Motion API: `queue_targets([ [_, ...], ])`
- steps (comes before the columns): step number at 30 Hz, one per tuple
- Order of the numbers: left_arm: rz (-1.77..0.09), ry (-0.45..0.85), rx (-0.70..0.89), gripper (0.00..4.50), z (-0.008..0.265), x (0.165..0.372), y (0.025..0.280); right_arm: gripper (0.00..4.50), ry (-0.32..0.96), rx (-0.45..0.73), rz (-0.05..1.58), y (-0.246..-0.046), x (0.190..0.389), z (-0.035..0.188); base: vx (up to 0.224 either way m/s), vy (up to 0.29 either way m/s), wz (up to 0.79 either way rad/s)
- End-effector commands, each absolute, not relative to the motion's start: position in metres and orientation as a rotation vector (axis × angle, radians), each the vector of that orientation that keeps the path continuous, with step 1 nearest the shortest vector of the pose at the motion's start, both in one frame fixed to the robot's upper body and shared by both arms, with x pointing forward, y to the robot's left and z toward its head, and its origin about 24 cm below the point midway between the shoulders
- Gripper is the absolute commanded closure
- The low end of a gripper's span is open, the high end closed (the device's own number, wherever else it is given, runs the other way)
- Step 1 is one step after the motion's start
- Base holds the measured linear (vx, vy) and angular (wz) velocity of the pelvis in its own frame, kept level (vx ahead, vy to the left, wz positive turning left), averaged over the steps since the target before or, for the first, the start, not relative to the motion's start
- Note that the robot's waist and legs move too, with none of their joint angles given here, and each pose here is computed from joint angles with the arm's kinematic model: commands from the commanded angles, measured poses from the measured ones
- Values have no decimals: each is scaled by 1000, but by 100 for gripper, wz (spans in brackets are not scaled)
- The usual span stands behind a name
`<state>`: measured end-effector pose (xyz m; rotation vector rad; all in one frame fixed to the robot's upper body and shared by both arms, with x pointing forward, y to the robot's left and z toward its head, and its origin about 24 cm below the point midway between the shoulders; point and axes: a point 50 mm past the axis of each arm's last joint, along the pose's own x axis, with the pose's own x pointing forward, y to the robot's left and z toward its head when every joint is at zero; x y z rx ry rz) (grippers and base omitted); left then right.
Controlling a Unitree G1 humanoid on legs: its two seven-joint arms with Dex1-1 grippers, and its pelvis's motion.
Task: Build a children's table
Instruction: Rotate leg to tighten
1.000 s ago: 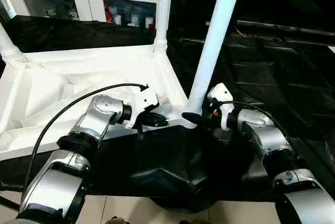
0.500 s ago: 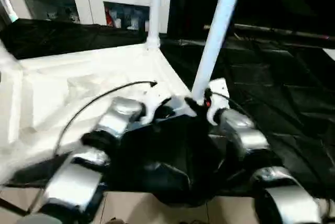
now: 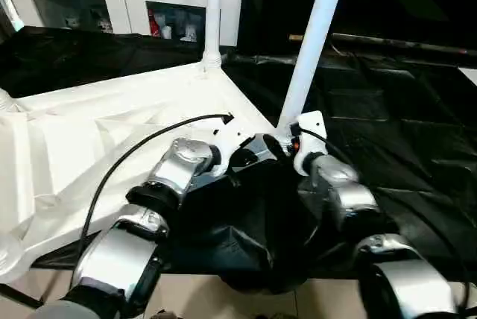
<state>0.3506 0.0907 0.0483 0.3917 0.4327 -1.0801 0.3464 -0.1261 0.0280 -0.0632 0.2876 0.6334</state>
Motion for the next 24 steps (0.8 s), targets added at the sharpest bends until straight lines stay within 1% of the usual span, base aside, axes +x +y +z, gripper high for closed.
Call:
queue_targets([
  [1, -1202, 421, 371, 450, 44, 341, 81, 71, 289, -94, 817, -112, 340, 31, 0, 0, 0],
  [2, -1232, 414, 379, 450, 45, 340, 86, 71, 296, -123, 869, -118, 337, 32, 0, 0, 0],
  [7, -1315, 417, 377, 450, 47, 334, 100, 71, 324, -182, 1002, -134, 331, 36, 0, 0, 0],
  [8, -1340, 421, 379, 450, 48, 331, 107, 71, 331, -187, 1031, -140, 330, 39, 0, 0, 0],
  [12, -1364, 420, 374, 450, 49, 329, 112, 71, 332, -190, 1054, -142, 330, 42, 0, 0, 0],
  [17, -1366, 422, 369, 450, 49, 327, 115, 71, 331, -153, 1093, -139, 327, 42, 0, 0, 0],
  [19, -1366, 423, 366, 450, 48, 326, 116, 96, 330, -138, 1104, -138, 326, 41, 0, 0, 0],
  [21, -1367, 426, 360, 450, 47, 325, 117, 106, 329, -121, 1122, -136, 323, 40, 0, 0, 0],
  [22, -1368, 426, 359, 450, 47, 324, 117, 126, 331, -117, 1127, -136, 323, 39, 0, 0, 0],
  [23, -1367, 428, 358, 450, 47, 324, 117, 126, 333, -115, 1128, -136, 322, 39, 0, 0, 0],
  [24, -1365, 430, 358, 450, 47, 324, 117, 142, 336, -114, 1128, -136, 322, 38, 0, 0, 0],
])
